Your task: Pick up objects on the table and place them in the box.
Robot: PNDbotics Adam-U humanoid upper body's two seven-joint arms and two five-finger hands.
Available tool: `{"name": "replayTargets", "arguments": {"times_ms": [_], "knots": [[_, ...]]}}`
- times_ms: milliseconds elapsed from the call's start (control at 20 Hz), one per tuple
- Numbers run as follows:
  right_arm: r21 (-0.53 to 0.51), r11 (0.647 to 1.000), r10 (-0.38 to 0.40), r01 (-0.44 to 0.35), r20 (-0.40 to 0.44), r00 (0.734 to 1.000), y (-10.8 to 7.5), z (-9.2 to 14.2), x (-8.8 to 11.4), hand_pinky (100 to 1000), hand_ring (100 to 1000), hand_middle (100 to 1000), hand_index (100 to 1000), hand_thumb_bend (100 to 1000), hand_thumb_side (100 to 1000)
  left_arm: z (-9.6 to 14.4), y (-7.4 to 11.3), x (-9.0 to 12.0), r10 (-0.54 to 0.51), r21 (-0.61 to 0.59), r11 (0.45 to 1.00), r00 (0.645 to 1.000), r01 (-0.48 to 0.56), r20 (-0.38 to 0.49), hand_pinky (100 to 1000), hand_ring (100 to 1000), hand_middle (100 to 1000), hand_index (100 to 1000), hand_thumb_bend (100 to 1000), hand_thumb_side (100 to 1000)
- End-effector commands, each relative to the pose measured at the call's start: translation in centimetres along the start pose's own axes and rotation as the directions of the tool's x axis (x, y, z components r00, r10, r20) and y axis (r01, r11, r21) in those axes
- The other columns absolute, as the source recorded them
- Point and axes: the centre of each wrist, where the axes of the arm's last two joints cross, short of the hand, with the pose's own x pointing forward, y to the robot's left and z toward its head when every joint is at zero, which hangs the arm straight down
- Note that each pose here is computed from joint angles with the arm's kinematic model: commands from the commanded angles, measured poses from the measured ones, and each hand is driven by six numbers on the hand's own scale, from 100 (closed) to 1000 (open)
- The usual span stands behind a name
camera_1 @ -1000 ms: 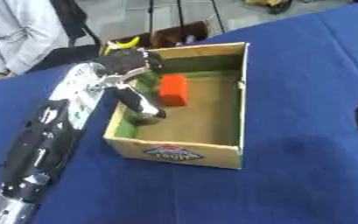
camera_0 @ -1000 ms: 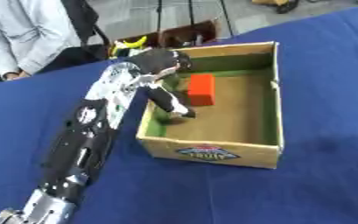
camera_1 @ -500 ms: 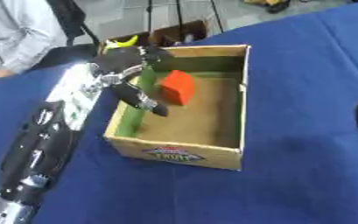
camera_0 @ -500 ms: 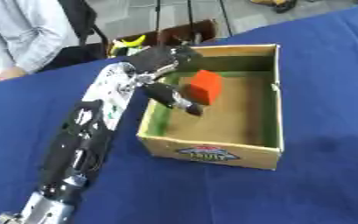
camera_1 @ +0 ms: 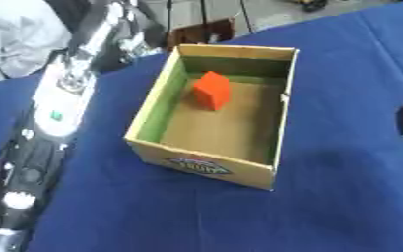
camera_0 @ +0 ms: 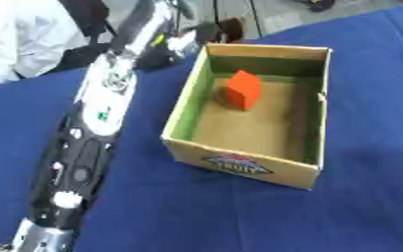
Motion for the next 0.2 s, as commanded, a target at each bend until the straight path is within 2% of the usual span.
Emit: {"name": "replayTargets", "arguments": {"times_ms": [50,200], "knots": [[-0.022,1.0,0.0,0.001,0.019,1.0,-0.3,0.0,0.5,850,792,498,699,255,490,0.3,3.8,1.8,0.144,0.1,0.984,0.989,-0.146,0.026,358,601,745,968,590,1000],[-0.036,0.999,-0.003,0.004,0.016,1.0,-0.4,0.1,0.4,849,791,498,699,254,492,2.1,5.7,1.5,0.249,0.175,0.954,0.968,-0.244,-0.009,366,600,743,968,523,1000]]}}
